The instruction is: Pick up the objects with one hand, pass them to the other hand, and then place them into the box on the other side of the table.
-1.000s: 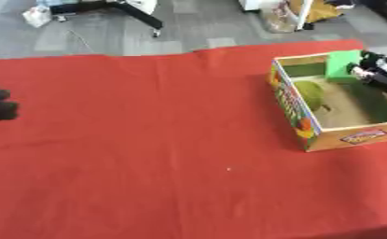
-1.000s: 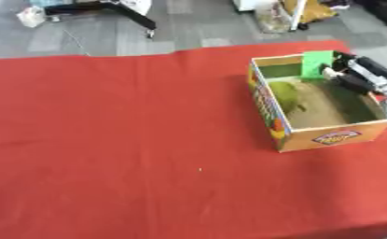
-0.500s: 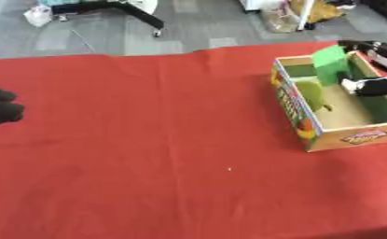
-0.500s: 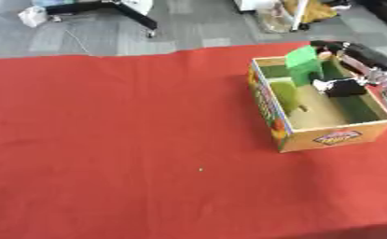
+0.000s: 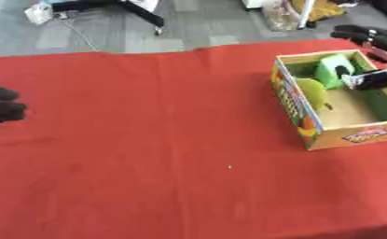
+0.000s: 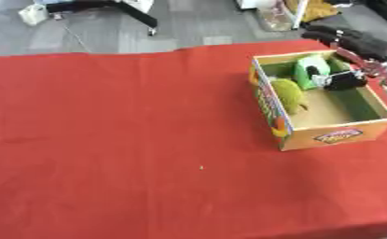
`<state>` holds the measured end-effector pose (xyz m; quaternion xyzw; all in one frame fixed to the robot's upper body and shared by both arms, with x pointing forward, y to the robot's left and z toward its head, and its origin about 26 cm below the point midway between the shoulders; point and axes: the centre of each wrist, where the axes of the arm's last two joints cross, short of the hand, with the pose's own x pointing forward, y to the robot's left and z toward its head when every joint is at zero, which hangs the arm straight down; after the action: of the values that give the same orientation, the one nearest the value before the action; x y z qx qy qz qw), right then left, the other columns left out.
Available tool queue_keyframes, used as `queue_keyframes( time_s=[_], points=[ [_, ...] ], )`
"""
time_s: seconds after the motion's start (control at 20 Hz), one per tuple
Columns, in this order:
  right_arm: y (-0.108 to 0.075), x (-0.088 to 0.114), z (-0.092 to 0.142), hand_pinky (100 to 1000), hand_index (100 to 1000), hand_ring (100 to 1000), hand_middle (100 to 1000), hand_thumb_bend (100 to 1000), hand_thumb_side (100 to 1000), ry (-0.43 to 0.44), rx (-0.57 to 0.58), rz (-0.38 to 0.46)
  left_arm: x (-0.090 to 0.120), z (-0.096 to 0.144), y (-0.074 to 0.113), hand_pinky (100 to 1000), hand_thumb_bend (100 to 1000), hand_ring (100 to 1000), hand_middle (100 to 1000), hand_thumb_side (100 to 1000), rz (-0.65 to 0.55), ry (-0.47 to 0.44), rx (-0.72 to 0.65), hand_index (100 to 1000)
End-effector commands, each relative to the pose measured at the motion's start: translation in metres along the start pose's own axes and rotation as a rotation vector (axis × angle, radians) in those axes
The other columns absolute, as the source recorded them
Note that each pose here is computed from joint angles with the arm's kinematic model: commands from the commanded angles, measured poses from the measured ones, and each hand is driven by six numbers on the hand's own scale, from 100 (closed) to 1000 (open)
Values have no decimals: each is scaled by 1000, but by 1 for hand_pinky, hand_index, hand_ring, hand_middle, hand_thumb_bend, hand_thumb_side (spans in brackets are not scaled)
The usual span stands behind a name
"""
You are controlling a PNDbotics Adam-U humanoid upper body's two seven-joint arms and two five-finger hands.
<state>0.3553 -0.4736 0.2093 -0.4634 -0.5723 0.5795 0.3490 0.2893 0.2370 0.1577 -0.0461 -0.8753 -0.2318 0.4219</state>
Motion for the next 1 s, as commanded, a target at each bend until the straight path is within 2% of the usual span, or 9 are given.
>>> queue_keyframes(
  time_s=[0.05, 0.25, 0.4, 0.45, 0.55, 0.65, 0.85, 1.0],
  points=[
    [-26, -8, 6, 1000, 1000, 997, 1000, 100, 367, 12, -25, 84, 3, -1, 3, 753, 116, 715, 711, 888, -16, -10, -6, 802],
    [-31, -5, 7, 1000, 1000, 993, 1000, 100, 341, -6, -49, 94, 3, -1, 4, 753, 109, 712, 707, 886, -23, -4, -5, 802],
    [-44, 7, 8, 1000, 1000, 981, 1000, 100, 296, -68, -125, 90, 4, -1, 10, 754, 100, 710, 706, 879, -55, 5, -5, 801],
    [-49, 13, 9, 996, 1000, 971, 1000, 100, 256, -93, -157, 83, 5, -1, 13, 753, 100, 709, 705, 872, -71, 9, -5, 801],
    [-62, 31, 9, 974, 1000, 948, 989, 100, 159, -172, -262, 47, 7, -2, 21, 754, 100, 710, 707, 853, -122, 22, -6, 803],
    [-73, 55, 11, 936, 1000, 910, 920, 100, 100, -259, -370, -14, 9, -4, 31, 755, 100, 712, 709, 821, -190, 38, -3, 806],
    [-86, 111, 22, 876, 1000, 826, 815, 100, 100, -456, -526, -174, 15, -10, 55, 761, 100, 718, 718, 758, -360, 76, 16, 817],
    [-80, 128, 27, 846, 1000, 788, 749, 100, 100, -572, -590, -255, 24, -17, 80, 767, 100, 728, 732, 689, -552, 123, 16, 837]
  ],
)
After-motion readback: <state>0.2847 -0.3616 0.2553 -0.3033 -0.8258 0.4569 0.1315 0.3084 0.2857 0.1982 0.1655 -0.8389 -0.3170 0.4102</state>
